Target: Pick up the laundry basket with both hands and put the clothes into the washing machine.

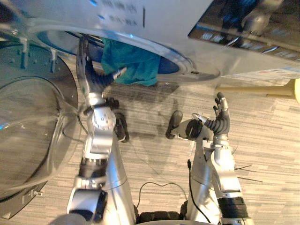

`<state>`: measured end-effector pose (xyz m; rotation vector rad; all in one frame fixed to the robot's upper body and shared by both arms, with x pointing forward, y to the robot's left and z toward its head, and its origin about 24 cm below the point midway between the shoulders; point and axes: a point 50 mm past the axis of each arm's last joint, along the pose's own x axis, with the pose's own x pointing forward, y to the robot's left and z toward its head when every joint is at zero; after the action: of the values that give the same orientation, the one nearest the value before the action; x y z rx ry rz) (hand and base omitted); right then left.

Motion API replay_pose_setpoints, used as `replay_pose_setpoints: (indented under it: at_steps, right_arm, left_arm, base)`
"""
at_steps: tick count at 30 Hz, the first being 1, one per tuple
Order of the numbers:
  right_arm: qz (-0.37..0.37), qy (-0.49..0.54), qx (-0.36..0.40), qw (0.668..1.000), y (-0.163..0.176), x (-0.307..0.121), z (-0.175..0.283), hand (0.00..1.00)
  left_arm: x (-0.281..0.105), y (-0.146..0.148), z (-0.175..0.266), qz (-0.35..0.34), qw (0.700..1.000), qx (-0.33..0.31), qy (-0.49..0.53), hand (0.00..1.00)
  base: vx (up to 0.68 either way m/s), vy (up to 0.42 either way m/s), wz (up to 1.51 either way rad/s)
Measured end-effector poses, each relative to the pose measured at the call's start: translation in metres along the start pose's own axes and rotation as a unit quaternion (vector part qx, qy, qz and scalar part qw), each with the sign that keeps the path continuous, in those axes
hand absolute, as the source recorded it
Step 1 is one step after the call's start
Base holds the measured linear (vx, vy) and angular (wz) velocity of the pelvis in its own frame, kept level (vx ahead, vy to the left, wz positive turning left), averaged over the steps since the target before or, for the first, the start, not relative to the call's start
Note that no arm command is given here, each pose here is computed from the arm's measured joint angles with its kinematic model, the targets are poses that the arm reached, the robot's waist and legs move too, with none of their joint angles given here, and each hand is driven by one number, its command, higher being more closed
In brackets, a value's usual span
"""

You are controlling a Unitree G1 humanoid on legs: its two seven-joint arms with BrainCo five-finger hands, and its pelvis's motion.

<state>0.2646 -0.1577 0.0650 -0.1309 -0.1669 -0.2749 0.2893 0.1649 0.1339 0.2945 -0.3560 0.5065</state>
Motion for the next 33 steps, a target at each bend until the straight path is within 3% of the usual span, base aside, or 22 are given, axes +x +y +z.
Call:
replay_pose_setpoints:
  at_steps: [6, 15, 25, 32, 33]
  right_arm:
    - [0.006, 0.064, -0.019, 0.998, 0.000, -0.007, -0.028, 0.00]
    - [0.017, 0.105, 0.005, 0.994, 0.013, 0.003, -0.041, 0.00]
    - [0.002, 0.067, 0.045, 0.997, 0.030, 0.043, -0.011, 0.00]
    - [-0.063, -0.023, 0.067, 0.995, -0.015, 0.065, 0.027, 0.00]
    - [-0.060, -0.020, 0.095, 0.993, -0.019, 0.064, 0.025, 0.00]
  left_arm:
    - [-0.028, -0.007, -0.039, -0.008, 0.985, -0.128, 0.119, 0.00]
    - [-0.043, -0.012, -0.105, 0.002, 0.940, -0.179, 0.289, 0.00]
    - [0.015, -0.052, -0.076, -0.018, 0.919, -0.272, 0.285, 0.00]
    - [0.071, -0.038, -0.041, -0.007, 0.921, -0.314, 0.229, 0.00]
    - [0.079, -0.037, -0.035, -0.011, 0.920, -0.323, 0.220, 1.00]
  base:
    - [0.01, -0.026, 0.03]
    - [-0.02, -0.047, 0.10]
    - [0.00, -0.011, -0.06]
    - [-0.02, 0.021, -0.18]
    - [-0.03, 0.010, -0.08]
